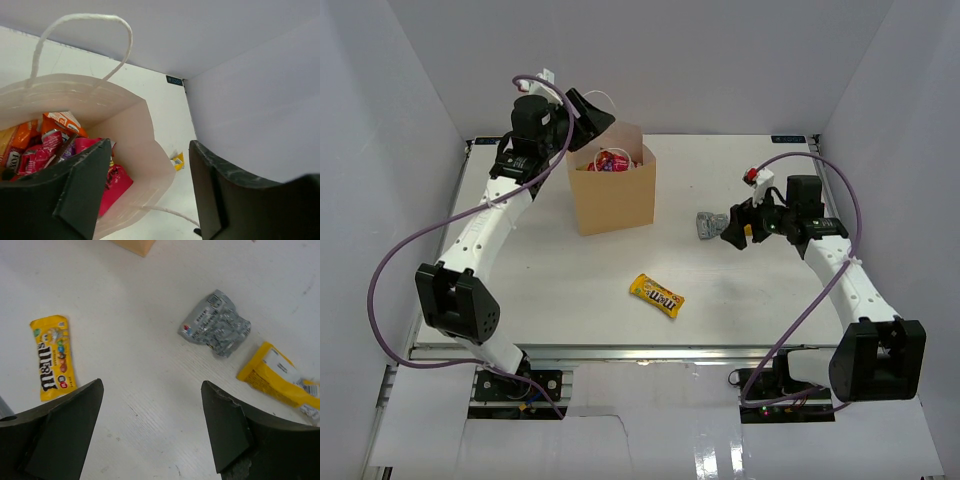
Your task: Place the snacks into the paper bag
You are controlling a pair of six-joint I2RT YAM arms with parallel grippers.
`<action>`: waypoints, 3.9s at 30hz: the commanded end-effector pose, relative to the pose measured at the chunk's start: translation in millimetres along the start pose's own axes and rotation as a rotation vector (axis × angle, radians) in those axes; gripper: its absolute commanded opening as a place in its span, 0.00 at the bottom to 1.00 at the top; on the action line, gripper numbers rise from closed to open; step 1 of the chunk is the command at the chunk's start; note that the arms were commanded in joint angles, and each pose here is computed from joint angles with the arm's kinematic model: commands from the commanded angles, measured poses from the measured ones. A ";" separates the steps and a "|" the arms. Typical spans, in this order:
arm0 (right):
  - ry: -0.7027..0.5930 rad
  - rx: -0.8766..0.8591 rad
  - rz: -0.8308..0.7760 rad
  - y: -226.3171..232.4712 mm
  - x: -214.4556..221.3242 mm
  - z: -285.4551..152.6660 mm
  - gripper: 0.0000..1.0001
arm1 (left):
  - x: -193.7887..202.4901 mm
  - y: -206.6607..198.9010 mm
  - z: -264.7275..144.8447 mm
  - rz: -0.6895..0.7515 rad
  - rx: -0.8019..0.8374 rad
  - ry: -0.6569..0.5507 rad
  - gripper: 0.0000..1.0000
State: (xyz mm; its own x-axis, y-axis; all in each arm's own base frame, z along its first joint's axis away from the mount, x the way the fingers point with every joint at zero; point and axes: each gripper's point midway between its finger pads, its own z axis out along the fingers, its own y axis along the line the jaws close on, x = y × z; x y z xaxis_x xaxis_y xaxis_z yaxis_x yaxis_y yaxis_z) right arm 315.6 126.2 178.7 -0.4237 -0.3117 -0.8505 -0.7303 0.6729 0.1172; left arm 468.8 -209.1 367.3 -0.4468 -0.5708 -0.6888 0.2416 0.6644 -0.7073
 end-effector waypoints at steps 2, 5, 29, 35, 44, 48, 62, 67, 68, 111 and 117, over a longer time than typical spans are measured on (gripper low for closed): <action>0.040 0.297 0.182 -55.2 -2.2 -8.4 0.85 | -47.3 -49.5 -44.3 0.153 0.096 -0.146 0.76; 0.064 0.346 0.196 -68.7 2.0 -7.9 0.87 | -62.1 -58.5 -73.4 0.290 0.093 -0.215 0.82; 0.770 -0.199 -1.013 -196.0 76.3 52.8 0.82 | 153.0 137.7 -250.2 -0.176 -0.341 -0.100 0.98; 0.832 -0.257 -0.985 -199.4 101.8 58.8 0.75 | 191.5 164.1 -250.8 -0.456 -0.428 -0.067 0.98; 0.817 -0.291 -0.884 -190.0 114.4 56.2 0.46 | 222.7 178.1 -234.6 -0.684 -0.540 0.032 0.98; 0.761 -0.286 -0.809 -178.4 107.5 52.6 0.32 | 230.9 171.7 -226.7 -0.702 -0.519 0.098 0.98; 0.161 -0.404 -0.390 8.8 -92.5 55.8 0.20 | 262.5 165.4 -206.1 -0.718 -0.436 0.270 0.98; -0.052 -0.368 -0.444 68.6 -190.2 74.4 0.20 | 263.7 155.9 -197.7 -0.663 -0.371 0.325 0.98; -0.081 -0.358 -0.471 85.8 -204.8 77.0 0.20 | 268.3 154.2 -197.8 -0.653 -0.357 0.355 0.98; -0.371 -0.090 -0.208 13.6 -225.5 23.9 0.79 | 355.0 118.1 -137.8 -0.830 -0.941 0.590 0.95; -0.241 0.034 -0.073 -20.3 -111.3 -4.0 0.81 | 389.6 121.6 -113.4 -0.743 -1.075 0.682 0.91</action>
State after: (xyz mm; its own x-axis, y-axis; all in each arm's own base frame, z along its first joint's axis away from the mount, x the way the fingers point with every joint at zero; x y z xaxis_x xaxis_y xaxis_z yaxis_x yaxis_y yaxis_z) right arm 397.9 157.1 295.9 -0.1912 -0.1836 -0.9642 -0.7328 0.6803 0.0158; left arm 239.8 -311.9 42.0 -0.6406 -0.7308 0.2356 -0.7573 0.5506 -0.3512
